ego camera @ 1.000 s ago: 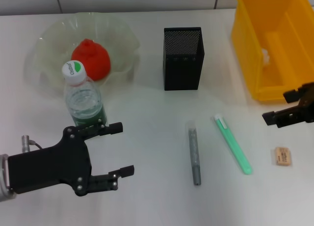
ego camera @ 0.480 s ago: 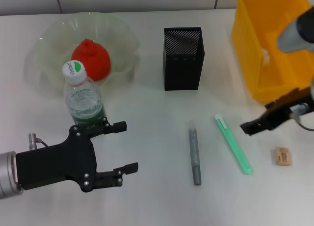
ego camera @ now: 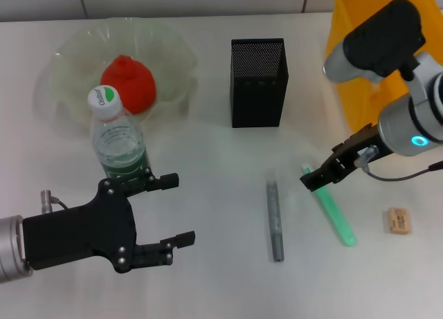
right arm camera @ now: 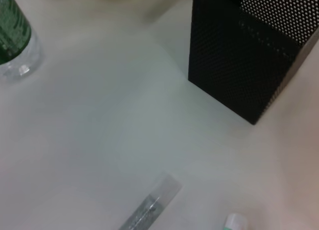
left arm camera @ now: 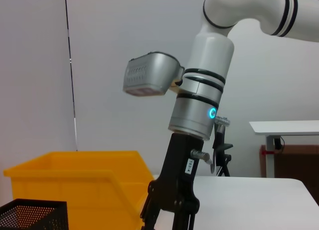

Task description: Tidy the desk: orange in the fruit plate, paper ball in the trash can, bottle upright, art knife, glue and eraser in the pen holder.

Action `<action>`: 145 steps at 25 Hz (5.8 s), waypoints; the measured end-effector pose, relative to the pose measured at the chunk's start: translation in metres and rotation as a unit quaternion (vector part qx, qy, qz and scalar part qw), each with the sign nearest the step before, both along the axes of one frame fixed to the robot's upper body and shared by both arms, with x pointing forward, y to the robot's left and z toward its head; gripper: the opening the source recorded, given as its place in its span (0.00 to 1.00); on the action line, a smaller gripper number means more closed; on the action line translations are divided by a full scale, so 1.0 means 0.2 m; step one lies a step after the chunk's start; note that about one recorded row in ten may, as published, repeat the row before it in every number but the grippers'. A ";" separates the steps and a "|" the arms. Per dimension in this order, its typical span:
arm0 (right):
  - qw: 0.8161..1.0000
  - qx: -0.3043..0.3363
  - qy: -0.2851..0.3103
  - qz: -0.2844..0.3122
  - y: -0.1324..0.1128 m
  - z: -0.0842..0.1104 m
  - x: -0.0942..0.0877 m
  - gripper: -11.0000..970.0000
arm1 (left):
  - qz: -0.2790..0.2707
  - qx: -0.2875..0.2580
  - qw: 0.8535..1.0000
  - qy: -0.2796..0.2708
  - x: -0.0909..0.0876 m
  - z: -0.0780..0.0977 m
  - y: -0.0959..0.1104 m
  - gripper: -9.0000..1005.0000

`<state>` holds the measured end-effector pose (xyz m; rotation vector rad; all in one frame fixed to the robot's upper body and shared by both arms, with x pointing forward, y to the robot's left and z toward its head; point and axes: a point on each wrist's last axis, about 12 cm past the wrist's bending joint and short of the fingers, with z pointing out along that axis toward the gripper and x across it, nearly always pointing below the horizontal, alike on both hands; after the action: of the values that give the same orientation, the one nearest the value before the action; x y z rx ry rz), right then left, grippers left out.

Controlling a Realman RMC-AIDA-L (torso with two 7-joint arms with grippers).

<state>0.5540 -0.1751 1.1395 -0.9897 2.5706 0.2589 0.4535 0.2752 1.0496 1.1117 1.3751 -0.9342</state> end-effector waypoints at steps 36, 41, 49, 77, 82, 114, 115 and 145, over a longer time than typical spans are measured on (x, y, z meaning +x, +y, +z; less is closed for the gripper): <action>0.999 -0.021 0.035 0.000 0.06 -0.13 0.05 0.39 | -0.030 0.030 0.999 0.015 -0.01 -0.04 -0.06 0.81; 1.000 -0.007 0.029 0.002 0.07 -0.10 0.05 0.23 | -0.030 0.029 0.999 0.017 -0.01 -0.05 -0.06 0.81; 0.995 0.084 -0.040 -0.023 -0.01 0.17 0.03 0.19 | -0.029 0.029 0.999 0.019 -0.01 -0.05 -0.06 0.81; 0.861 0.374 -0.344 0.008 -0.03 -0.15 0.35 0.19 | -0.035 0.039 0.998 0.023 -0.02 -0.06 -0.06 0.81; 0.862 0.374 -0.342 0.008 -0.04 -0.18 0.34 0.22 | -0.036 0.039 0.998 0.023 -0.02 -0.06 -0.06 0.81; 0.988 0.052 -0.001 0.144 -0.36 0.21 -0.22 0.80 | -0.036 0.040 0.998 0.026 0.00 -0.06 -0.06 0.81; 0.986 0.042 -0.001 0.160 -0.37 0.21 -0.22 0.80 | -0.036 0.040 0.998 0.026 0.00 -0.06 -0.06 0.81; 0.978 -0.061 0.039 0.195 -0.39 -0.03 -0.10 0.80 | -0.036 0.038 0.998 0.035 0.00 -0.06 -0.07 0.81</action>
<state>0.5347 -0.2539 1.1326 -1.5591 2.4640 0.2475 0.4543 0.2609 1.0373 1.2028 1.4447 -0.9873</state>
